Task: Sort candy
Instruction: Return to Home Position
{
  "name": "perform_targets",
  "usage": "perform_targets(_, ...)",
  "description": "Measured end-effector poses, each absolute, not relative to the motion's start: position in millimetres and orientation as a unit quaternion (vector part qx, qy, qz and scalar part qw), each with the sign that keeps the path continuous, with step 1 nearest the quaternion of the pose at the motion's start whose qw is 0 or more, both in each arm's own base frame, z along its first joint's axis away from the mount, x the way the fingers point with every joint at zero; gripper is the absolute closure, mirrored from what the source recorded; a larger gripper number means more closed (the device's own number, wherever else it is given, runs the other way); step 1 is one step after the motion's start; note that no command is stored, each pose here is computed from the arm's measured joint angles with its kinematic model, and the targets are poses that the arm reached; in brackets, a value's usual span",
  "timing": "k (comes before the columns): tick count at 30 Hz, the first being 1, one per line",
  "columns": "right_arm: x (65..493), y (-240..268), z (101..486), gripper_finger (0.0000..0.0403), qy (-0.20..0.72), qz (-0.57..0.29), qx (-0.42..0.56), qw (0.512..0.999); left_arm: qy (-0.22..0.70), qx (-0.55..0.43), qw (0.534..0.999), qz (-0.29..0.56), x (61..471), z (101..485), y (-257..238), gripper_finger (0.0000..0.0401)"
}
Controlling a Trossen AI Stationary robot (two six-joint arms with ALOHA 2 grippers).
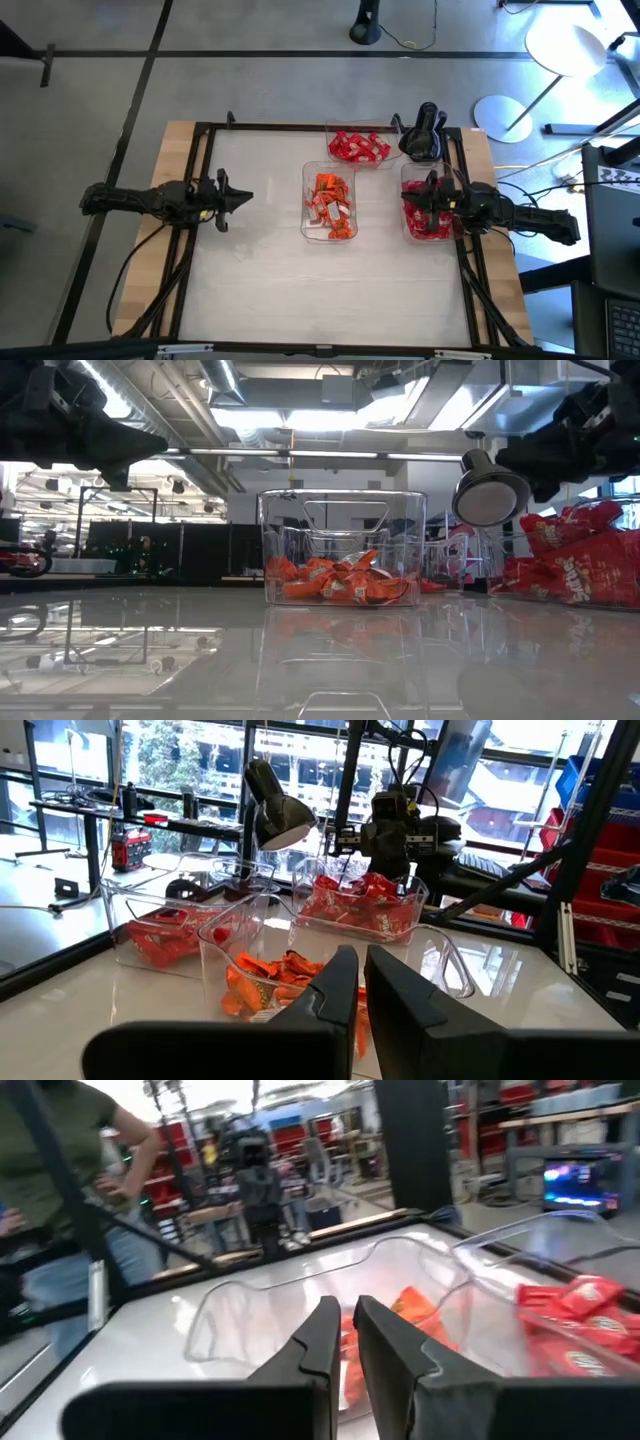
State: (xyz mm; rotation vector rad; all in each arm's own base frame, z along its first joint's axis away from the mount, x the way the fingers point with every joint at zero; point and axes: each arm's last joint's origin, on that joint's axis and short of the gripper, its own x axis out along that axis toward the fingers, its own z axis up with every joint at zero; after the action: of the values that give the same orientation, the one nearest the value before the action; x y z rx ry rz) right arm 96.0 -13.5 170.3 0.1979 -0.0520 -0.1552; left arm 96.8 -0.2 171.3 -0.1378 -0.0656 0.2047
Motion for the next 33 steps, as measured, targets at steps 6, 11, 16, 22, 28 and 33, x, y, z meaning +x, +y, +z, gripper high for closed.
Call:
perform_targets(6,96.2,-12.2,169.3,0.0363,-0.018,-0.056,0.076,0.995,-0.031,-0.054,0.993,0.102,96.7,171.2,-0.2,0.0384)
perform_targets(11,96.5,-12.3,168.6,0.0363,-0.015,-0.059,0.075,0.995,-0.028,-0.023,0.994,0.103,96.7,171.1,-0.2,0.0384)
perform_targets(16,96.5,-12.4,168.3,0.0363,-0.013,-0.059,0.075,0.995,-0.027,-0.014,0.994,0.103,96.8,171.1,-0.2,0.0384)
perform_targets(22,96.5,-12.4,168.0,0.0363,-0.012,-0.059,0.075,0.995,-0.026,-0.014,0.994,0.103,96.8,171.1,-0.2,0.0384)
perform_targets(28,96.6,-12.4,167.6,0.0363,-0.011,-0.06,0.075,0.995,-0.026,-0.014,0.994,0.104,96.8,171.0,-0.2,0.0384)
perform_targets(33,96.6,-12.5,167.5,0.0363,-0.011,-0.06,0.075,0.995,-0.026,-0.014,0.994,0.103,96.8,171.0,-0.2,0.0384)
